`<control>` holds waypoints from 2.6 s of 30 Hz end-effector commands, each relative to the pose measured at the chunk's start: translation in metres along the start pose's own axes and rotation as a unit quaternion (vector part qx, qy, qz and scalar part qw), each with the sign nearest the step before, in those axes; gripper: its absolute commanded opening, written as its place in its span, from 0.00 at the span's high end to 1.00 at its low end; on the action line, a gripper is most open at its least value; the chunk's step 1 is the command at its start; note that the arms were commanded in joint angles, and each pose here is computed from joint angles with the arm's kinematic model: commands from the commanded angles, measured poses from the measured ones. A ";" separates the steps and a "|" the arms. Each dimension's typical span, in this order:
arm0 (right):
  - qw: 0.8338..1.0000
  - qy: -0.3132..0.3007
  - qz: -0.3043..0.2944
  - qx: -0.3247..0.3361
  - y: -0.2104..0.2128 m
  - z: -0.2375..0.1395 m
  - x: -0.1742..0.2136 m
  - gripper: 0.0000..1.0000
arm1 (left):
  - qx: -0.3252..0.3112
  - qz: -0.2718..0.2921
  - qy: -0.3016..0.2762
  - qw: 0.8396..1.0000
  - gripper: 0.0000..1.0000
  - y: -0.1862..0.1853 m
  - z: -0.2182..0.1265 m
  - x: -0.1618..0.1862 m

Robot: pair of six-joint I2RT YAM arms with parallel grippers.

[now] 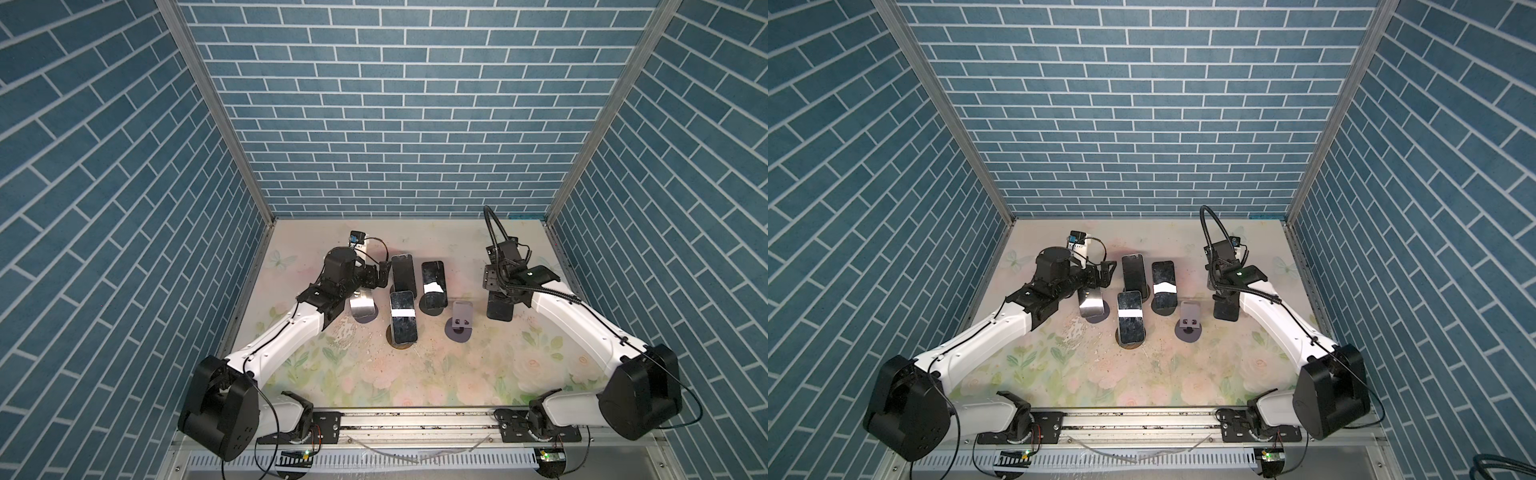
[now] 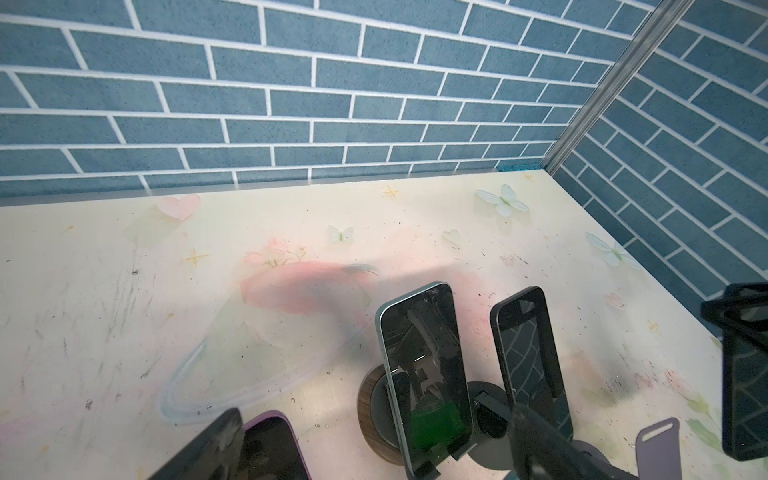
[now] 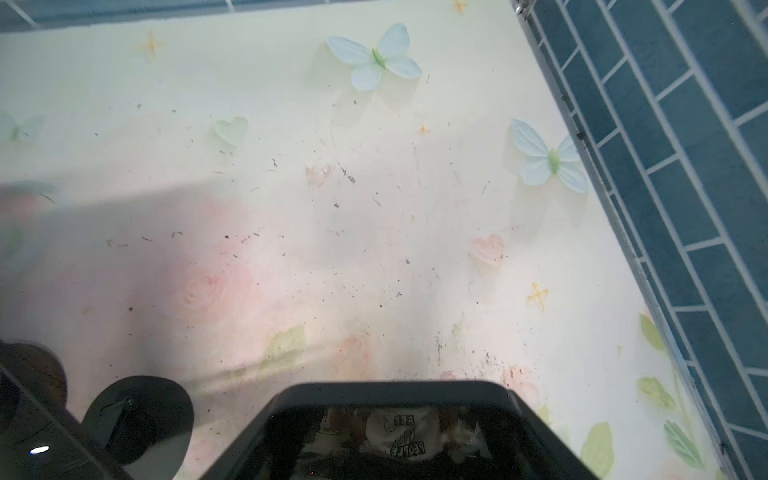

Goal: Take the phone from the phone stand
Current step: 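Carry the phone farther from the robot and lower it toward the table, then lay the phone flat on the table and open the right gripper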

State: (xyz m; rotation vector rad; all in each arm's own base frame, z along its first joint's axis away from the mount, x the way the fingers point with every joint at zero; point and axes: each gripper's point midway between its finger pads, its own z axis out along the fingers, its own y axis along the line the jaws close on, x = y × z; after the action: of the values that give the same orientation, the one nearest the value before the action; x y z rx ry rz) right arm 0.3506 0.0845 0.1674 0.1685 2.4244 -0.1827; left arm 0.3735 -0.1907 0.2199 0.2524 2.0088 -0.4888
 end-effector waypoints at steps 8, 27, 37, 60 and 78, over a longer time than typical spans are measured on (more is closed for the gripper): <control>0.999 0.024 -0.026 -0.037 0.031 0.065 -0.012 0.60 | -0.003 0.017 -0.009 1.000 0.00 -0.002 -0.002 -0.009; 0.989 0.058 -0.080 -0.114 0.098 0.140 -0.041 0.57 | -0.034 0.023 -0.015 0.999 0.00 0.008 -0.015 -0.013; 0.987 0.076 -0.077 -0.120 0.104 0.160 -0.036 0.54 | -0.034 0.020 -0.019 0.999 0.00 0.008 -0.018 -0.014; 0.984 0.136 -0.068 -0.094 0.104 0.197 -0.010 0.44 | -0.040 0.020 -0.022 0.999 0.00 0.010 -0.024 -0.011; 0.984 0.131 -0.060 -0.102 0.106 0.193 -0.014 0.28 | -0.045 0.022 -0.022 0.999 0.00 0.012 -0.026 -0.009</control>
State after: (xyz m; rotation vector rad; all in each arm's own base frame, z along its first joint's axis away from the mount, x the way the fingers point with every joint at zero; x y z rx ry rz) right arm 0.5010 0.1539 0.0269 -0.0906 2.6779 0.0267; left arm 0.3656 -0.1692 0.2358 0.2173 1.9787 -0.3838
